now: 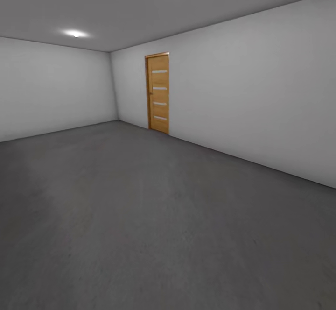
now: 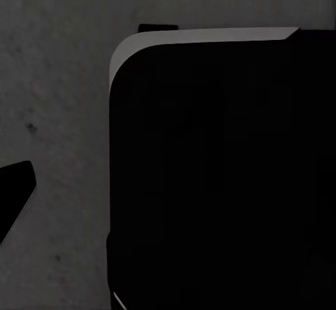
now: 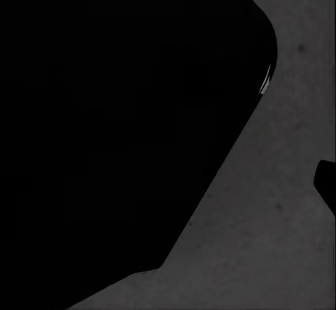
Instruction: Move the two storage containers from the living room to the garage. In the garage, place one container on the floor and stack the other container on top of it (either order is fine).
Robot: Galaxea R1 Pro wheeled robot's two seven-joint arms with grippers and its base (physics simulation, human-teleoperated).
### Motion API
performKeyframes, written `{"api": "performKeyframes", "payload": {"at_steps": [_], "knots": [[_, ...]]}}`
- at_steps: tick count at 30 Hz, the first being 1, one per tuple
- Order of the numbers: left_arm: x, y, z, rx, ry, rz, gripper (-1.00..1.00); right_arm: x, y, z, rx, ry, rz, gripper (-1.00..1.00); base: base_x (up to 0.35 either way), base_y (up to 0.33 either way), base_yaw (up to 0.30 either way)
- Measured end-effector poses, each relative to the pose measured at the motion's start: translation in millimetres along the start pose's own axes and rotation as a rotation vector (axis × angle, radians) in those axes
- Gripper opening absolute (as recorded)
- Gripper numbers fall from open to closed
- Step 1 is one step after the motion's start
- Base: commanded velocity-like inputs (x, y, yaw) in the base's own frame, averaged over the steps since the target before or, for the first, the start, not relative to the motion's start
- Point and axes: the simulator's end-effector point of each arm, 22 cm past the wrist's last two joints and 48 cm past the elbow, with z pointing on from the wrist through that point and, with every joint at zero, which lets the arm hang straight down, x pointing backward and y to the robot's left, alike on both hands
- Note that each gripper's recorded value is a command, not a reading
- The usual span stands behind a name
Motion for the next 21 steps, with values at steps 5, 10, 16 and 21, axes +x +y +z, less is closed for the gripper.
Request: {"api": "performKeyframes", "payload": {"at_steps": [5,10,16,21], "knots": [[-0.2,0.0,0.0,0.000,-0.001,0.000,1.00,0.0,-0.1,0.0,0.000,0.000,0.000,1.00,0.322,0.000,0.000],[-0.1,0.0,0.0,0.000,0.000,0.000,1.00,-0.1,0.1,0.0,0.000,0.000,0.000,1.00,0.322,0.000,0.000],[-0.2,0.2,0.0,-0.001,-0.001,0.000,1.00,-0.2,0.3,0.0,0.000,0.000,0.000,1.00,0.322,0.000,0.000],[-0.2,0.2,0.0,-0.001,-0.001,0.000,1.00,-0.2,0.3,0.0,0.000,0.000,0.000,1.00,0.322,0.000,0.000]]}}
